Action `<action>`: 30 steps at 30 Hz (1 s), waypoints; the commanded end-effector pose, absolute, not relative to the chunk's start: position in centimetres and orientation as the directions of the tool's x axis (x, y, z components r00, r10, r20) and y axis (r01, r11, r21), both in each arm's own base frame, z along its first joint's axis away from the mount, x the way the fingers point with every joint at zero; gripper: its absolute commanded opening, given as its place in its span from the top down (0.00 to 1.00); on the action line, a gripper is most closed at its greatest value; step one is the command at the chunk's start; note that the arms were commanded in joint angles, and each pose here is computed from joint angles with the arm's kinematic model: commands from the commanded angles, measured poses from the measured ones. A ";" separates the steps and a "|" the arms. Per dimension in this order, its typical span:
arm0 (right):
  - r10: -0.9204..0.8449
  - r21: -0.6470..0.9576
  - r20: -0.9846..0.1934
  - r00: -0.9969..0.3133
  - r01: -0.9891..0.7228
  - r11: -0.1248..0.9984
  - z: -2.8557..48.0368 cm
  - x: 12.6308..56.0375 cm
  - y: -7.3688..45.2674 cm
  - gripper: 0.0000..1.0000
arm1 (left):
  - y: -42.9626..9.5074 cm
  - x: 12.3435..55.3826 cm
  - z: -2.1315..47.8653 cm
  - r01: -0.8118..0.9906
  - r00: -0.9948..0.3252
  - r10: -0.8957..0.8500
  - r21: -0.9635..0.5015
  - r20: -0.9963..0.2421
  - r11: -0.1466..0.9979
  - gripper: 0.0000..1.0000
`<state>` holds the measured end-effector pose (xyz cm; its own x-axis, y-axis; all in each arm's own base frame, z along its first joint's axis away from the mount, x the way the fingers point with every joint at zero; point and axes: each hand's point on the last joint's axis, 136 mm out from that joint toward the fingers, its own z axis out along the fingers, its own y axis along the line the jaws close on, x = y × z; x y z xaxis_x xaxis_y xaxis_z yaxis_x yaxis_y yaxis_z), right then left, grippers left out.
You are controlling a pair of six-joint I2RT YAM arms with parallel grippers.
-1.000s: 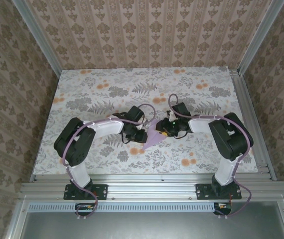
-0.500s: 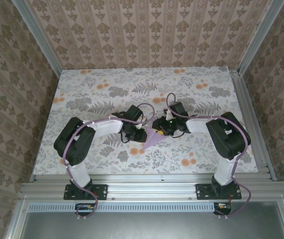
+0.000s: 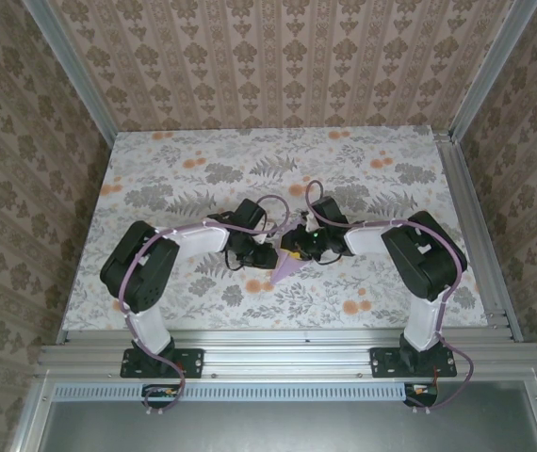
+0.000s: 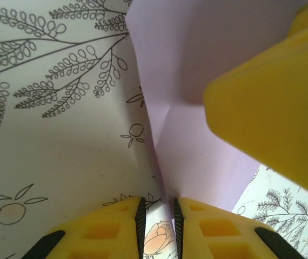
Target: Fold a paper plane with a square sheet of paper (pick it up from the middle)
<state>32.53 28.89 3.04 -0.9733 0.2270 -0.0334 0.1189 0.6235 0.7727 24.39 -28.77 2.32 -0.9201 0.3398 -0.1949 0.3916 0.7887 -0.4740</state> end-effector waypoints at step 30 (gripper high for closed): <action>0.277 0.922 -0.160 -0.947 -0.043 0.384 16.2 35.5 30.3 0.99 | -24.5 25.1 15.0 0.186 -0.948 -0.099 -0.775 -0.304 0.605 0.45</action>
